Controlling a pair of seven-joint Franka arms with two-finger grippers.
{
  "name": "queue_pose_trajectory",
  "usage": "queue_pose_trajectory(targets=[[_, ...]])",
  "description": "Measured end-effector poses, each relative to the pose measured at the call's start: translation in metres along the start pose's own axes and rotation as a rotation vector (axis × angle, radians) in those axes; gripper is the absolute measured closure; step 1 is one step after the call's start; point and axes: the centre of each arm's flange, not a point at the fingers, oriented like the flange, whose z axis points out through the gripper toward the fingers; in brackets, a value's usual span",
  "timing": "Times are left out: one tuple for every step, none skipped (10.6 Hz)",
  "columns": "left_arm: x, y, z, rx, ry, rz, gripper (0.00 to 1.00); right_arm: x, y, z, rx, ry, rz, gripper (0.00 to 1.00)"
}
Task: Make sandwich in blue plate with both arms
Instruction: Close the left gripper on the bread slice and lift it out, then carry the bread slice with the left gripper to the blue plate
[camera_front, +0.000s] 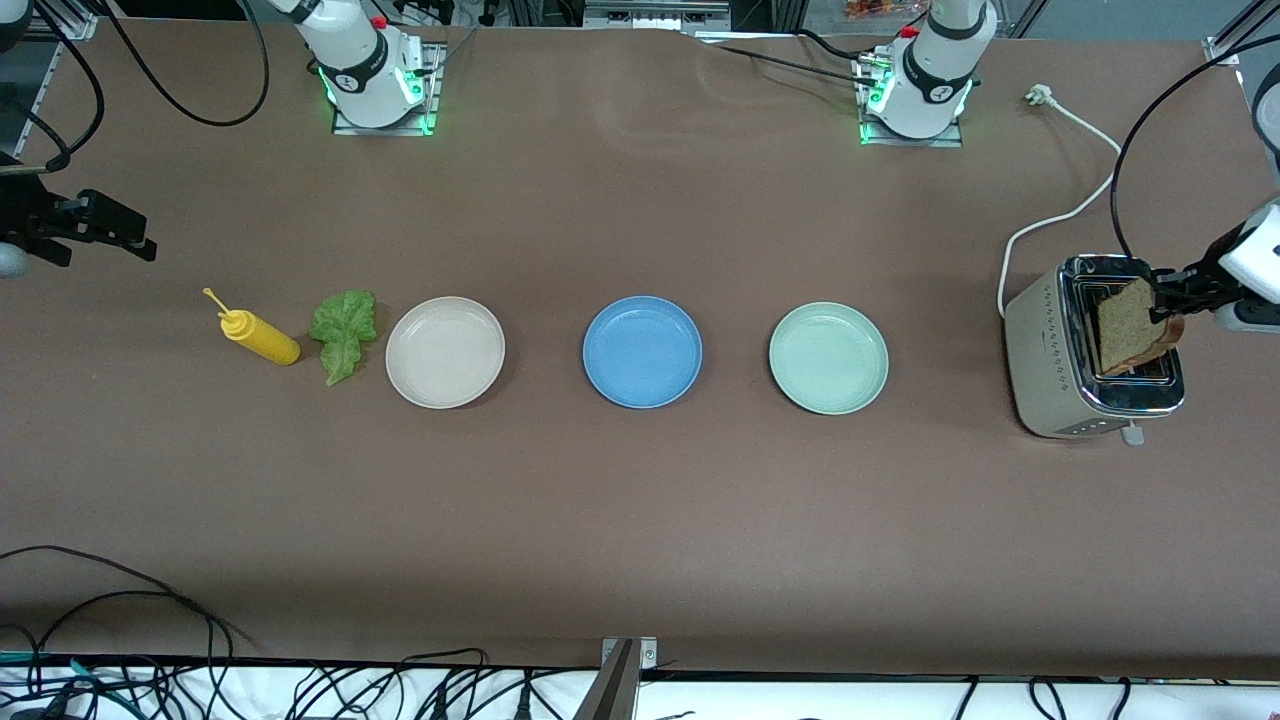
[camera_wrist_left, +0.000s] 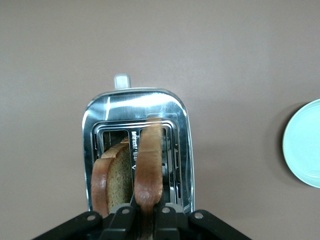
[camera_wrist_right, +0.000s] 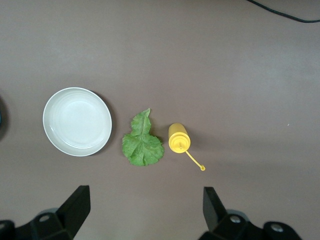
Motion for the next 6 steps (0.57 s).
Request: queue_pose_trajectory(targets=[[0.003,0.001,-0.016,0.004,0.013,0.004,0.89,0.0,0.0,0.0,0.0,0.0,0.0,0.0],[0.006,0.004,-0.03,0.006,0.021,0.01,0.89,0.0,0.0,0.0,0.0,0.0,0.0,0.0],[0.008,0.007,-0.04,0.006,0.023,0.017,0.89,0.0,0.0,0.0,0.0,0.0,0.0,0.0],[0.01,0.012,-0.049,0.005,0.024,0.026,0.89,0.0,0.0,0.0,0.0,0.0,0.0,0.0],[0.012,0.017,-0.053,0.003,0.026,0.035,0.89,0.0,0.0,0.0,0.0,-0.001,0.0,0.0],[0.013,0.023,-0.054,-0.016,0.031,0.035,0.89,0.0,0.0,0.0,0.0,-0.001,0.0,0.0]])
